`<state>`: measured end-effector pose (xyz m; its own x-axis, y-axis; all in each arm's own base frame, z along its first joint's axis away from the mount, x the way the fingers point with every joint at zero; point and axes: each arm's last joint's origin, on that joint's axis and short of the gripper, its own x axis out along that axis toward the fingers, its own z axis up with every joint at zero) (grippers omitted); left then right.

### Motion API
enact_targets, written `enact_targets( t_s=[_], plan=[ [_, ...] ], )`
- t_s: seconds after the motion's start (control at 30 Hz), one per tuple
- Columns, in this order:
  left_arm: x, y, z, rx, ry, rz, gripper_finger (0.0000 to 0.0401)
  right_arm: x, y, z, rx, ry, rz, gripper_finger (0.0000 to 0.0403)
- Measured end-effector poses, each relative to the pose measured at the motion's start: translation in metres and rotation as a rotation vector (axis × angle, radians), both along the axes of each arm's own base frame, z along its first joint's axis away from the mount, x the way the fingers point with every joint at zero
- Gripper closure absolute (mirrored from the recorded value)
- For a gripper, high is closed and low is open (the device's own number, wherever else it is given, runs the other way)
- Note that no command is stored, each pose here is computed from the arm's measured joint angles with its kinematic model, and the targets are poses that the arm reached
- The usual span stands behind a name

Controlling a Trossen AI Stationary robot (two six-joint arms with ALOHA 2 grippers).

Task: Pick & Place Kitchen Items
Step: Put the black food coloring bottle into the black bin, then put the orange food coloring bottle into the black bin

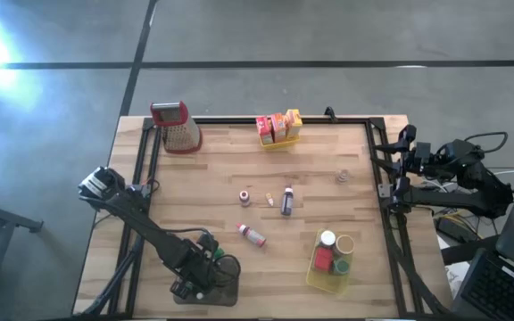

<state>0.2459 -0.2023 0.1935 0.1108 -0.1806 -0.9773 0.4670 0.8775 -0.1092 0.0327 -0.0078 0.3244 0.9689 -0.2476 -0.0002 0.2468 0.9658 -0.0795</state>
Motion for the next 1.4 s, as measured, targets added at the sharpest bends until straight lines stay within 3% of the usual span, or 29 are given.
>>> enact_targets(
  t_s=[0.63, 0.97, 1.4],
  plan=[
    [0.0004, -0.0003, -0.0023, -0.015, -0.004, 0.030, 0.0334, 0.0001, 0.0000, 0.0000, -0.001, 0.001, 0.000, 0.0203],
    [0.0001, -0.0003, -0.0025, -0.014, -0.002, 0.029, 0.0293, 0.0001, 0.0000, 0.0000, -0.002, 0.001, 0.000, 0.0191],
    [0.0017, -0.0017, 0.0017, -0.021, -0.007, 0.040, 0.0279, 0.0001, 0.0000, 0.0000, -0.002, 0.001, 0.000, 0.0213]
  ],
)
